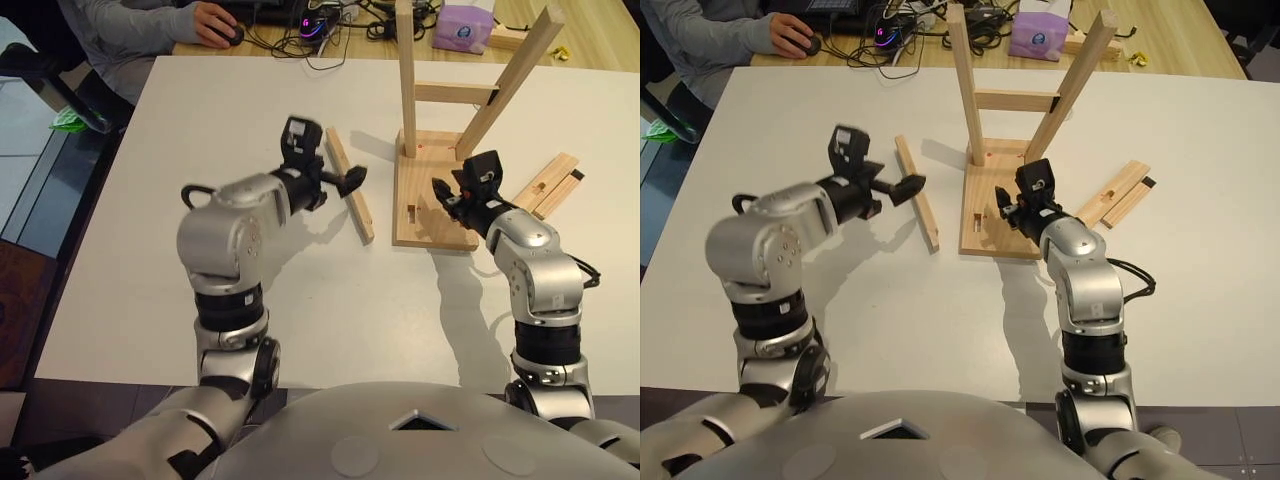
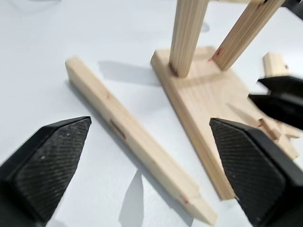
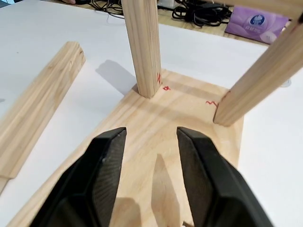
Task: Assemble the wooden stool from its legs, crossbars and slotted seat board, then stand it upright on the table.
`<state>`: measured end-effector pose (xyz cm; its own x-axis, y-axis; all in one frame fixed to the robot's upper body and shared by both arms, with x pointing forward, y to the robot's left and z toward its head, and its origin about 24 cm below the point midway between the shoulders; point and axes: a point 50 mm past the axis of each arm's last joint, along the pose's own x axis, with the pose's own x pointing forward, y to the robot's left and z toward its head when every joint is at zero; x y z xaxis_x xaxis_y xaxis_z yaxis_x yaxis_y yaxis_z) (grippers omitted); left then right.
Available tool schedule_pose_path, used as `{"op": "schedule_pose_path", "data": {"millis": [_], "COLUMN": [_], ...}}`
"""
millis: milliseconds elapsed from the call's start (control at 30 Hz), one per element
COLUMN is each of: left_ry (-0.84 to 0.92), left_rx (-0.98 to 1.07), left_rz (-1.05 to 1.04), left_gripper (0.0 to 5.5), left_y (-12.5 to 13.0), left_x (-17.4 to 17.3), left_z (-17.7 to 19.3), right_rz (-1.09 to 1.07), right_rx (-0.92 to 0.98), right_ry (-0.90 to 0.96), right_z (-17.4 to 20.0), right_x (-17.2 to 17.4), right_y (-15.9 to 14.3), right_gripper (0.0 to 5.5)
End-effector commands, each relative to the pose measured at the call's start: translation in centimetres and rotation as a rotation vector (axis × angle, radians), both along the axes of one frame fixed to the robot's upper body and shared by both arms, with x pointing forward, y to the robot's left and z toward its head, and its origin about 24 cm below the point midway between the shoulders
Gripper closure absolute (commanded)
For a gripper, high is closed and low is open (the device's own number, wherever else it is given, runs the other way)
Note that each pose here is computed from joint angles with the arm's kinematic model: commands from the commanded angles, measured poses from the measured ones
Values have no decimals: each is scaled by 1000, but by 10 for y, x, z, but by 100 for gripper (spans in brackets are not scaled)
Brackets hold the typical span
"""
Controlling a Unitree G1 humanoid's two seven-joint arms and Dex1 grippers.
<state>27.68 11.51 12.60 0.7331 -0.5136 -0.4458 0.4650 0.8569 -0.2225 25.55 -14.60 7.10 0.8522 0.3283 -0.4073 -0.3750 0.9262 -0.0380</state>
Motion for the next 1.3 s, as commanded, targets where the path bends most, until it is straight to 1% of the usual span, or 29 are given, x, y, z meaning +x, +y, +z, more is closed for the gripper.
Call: {"op": "schedule_pose_path", "data": {"millis": [33, 100, 133, 167, 233, 300, 333, 367, 400, 467, 500, 533, 600, 633, 733, 833, 1000, 1067, 1167, 1300], "left_ry": [32, -9, -46, -78, -159, -215, -231, -240, -243, -244, -246, -247, -243, -237, -224, -223, -229, -241, -250, -258], "left_rx": [26, 59, 70, 76, 72, 70, 66, 63, 60, 52, 45, 42, 44, 48, 62, 71, 82, 77, 76, 82], "left_rz": [4, 8, 9, 13, 60, 115, 145, 167, 184, 200, 203, 205, 221, 232, 248, 252, 247, 227, 217, 224], "left_gripper": [86, 86, 86, 86, 86, 86, 86, 86, 86, 86, 86, 86, 86, 86, 86, 86, 86, 86, 86, 86], "left_y": [0, -2, -3, -3, 2, 9, 12, 15, 16, 15, 14, 13, 14, 16, 20, 21, 22, 18, 15, 17], "left_x": [-1, -5, -8, -10, -10, -9, -9, -9, -9, -9, -10, -10, -11, -12, -12, -12, -13, -14, -14, -14], "left_z": [-4, -6, -6, -5, -1, 3, 4, 4, 2, 0, -1, -2, -5, -7, -13, -16, -17, -15, -13, -13], "right_rz": [-1, -27, -70, -114, -256, -359, -397, -424, -471, -557, -590, -617, -651, -658, -666, -626, -592, -572, -547, -523], "right_rx": [-52, -95, -128, -159, -257, -331, -350, -357, -353, -321, -306, -296, -268, -236, -131, -149, -181, -192, -251, -289], "right_ry": [-34, -60, -79, -102, -163, -180, -169, -156, -136, -86, -59, -23, 47, 75, 104, 72, 11, -5, 1, 34], "right_z": [7, 10, 13, 18, 30, 33, 29, 23, 14, -10, -20, -31, -47, -53, -59, -53, -36, -30, -28, -32], "right_x": [-4, -2, 0, 1, 5, 4, 2, 0, -1, 0, 0, -2, -11, -16, -23, -19, -10, -5, 0, 2], "right_y": [-15, -28, -42, -59, -107, -146, -161, -171, -182, -192, -194, -196, -199, -199, -197, -192, -186, -181, -177, -172], "right_gripper": [351, 351, 351, 351, 351, 351, 332, 323, 302, 272, 259, 232, 191, 179, 122, 58, 58, 58, 58, 58]}}
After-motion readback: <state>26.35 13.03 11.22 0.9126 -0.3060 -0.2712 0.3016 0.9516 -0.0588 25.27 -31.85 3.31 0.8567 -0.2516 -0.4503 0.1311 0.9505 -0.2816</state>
